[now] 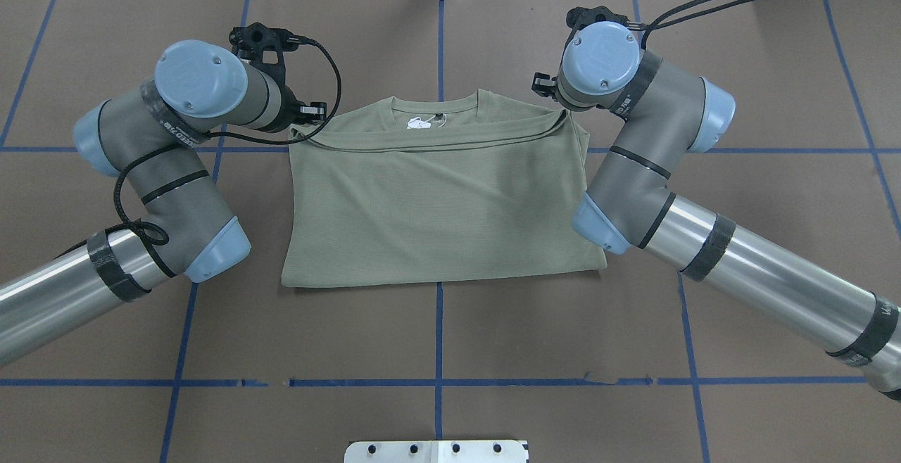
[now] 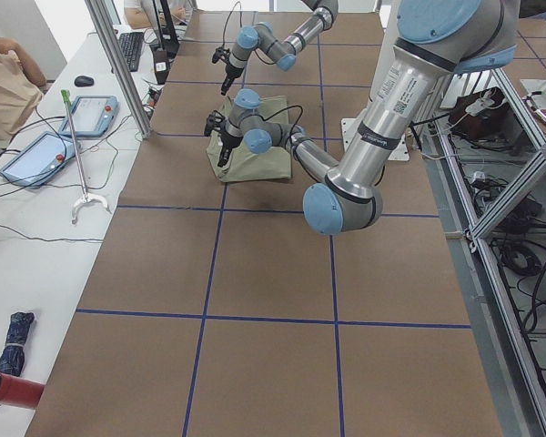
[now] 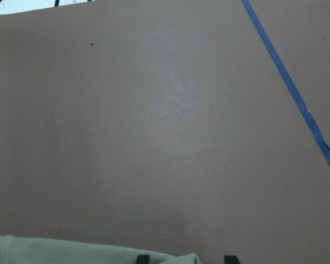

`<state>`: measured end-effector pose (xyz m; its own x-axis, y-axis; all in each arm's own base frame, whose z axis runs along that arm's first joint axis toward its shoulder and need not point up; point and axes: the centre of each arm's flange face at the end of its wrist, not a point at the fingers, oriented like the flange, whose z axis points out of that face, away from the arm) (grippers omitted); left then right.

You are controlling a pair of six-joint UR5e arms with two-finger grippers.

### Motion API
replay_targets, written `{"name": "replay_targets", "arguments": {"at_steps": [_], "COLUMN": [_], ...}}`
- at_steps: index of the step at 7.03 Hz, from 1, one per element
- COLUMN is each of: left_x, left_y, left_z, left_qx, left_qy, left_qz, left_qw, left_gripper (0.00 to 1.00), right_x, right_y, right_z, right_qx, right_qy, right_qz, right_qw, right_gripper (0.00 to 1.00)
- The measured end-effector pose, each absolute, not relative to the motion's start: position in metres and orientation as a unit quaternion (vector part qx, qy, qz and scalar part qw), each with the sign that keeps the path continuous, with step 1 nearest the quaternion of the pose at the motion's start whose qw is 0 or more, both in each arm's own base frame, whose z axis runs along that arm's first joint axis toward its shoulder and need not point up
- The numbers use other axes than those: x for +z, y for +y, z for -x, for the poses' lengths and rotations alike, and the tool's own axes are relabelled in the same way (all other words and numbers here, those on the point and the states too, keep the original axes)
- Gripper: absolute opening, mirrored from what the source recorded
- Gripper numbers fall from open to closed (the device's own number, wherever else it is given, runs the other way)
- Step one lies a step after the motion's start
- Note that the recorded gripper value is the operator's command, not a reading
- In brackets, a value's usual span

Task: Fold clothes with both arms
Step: 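Release the hem at the collar and draw the left gripper back toward the robot, then grasp the folded shirt with the left gripper and swing it around a quarter turn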

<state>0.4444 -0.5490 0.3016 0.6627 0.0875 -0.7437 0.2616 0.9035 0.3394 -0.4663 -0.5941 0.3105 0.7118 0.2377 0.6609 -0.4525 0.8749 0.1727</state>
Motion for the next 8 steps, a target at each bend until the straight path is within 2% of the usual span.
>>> {"name": "replay_targets", "arguments": {"at_steps": [1,3,5,6,7,8], "left_x": [0.298,0.314,0.348,0.362,0.37,0.372], "left_y": [-0.531,-0.462,-0.392,-0.366,-0.351,-0.341], "left_z": [-0.433,-0.43,-0.452,-0.464,-0.473,-0.48], "left_qx": [-0.038,-0.014,-0.027,-0.037,-0.045,-0.052], "left_qy": [0.424,0.453,0.482,0.487,0.488,0.489], "left_qz": [-0.215,-0.189,-0.166,-0.156,-0.148,-0.143], "left_qw": [0.879,0.871,0.86,0.859,0.859,0.859], "left_gripper": [1.0,0.99,0.9,0.81,0.6,0.31], "right_x": [0.307,0.302,0.3,0.3,0.3,0.3], "right_y": [-0.592,-0.586,-0.584,-0.583,-0.583,-0.583], "right_z": [0.458,0.45,0.449,0.449,0.45,0.45], "right_qx": [0.172,0.162,0.16,0.16,0.16,0.16], "right_qy": [-0.338,-0.348,-0.351,-0.351,-0.352,-0.352], "right_qz": [-0.164,-0.167,-0.168,-0.168,-0.168,-0.168], "right_qw": [0.91,0.908,0.907,0.907,0.907,0.907], "right_gripper": [1.0,1.0,1.0,1.0,1.0,1.0]}}
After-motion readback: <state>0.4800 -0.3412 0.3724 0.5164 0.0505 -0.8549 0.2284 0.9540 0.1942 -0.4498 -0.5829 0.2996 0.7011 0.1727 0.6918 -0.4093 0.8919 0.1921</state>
